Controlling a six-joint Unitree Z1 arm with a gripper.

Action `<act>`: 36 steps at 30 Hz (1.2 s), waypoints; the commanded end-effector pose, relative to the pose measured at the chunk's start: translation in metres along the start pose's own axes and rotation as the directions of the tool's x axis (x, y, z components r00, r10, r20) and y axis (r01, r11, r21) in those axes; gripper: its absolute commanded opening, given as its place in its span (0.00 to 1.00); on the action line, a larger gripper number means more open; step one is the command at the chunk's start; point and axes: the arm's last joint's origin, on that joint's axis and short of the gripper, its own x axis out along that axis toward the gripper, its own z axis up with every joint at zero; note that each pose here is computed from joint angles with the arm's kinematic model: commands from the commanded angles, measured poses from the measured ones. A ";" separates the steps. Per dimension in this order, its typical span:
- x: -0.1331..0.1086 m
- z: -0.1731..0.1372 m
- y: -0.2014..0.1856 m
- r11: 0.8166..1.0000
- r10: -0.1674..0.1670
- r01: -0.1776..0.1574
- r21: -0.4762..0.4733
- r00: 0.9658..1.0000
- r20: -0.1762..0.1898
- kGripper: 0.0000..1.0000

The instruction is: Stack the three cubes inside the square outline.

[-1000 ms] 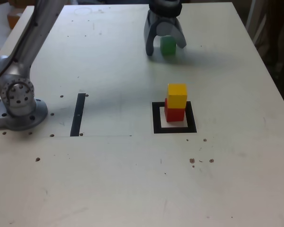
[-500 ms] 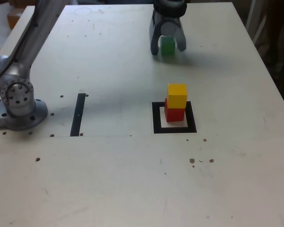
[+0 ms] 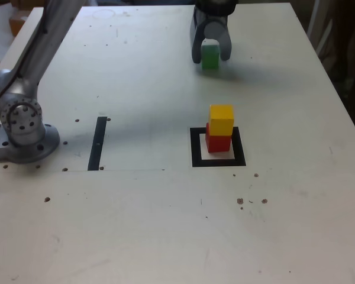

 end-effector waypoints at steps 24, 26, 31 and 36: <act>-0.097 -0.047 -0.045 1.000 0.030 -0.030 -0.004 0.995 0.100 0.31; -0.116 -0.055 -0.062 0.999 0.037 -0.038 0.010 0.992 0.117 0.31; -0.151 -0.071 -0.110 0.998 0.037 -0.044 0.047 0.989 0.144 0.31; -0.167 -0.078 -0.157 0.996 0.004 -0.015 0.085 0.991 0.133 0.31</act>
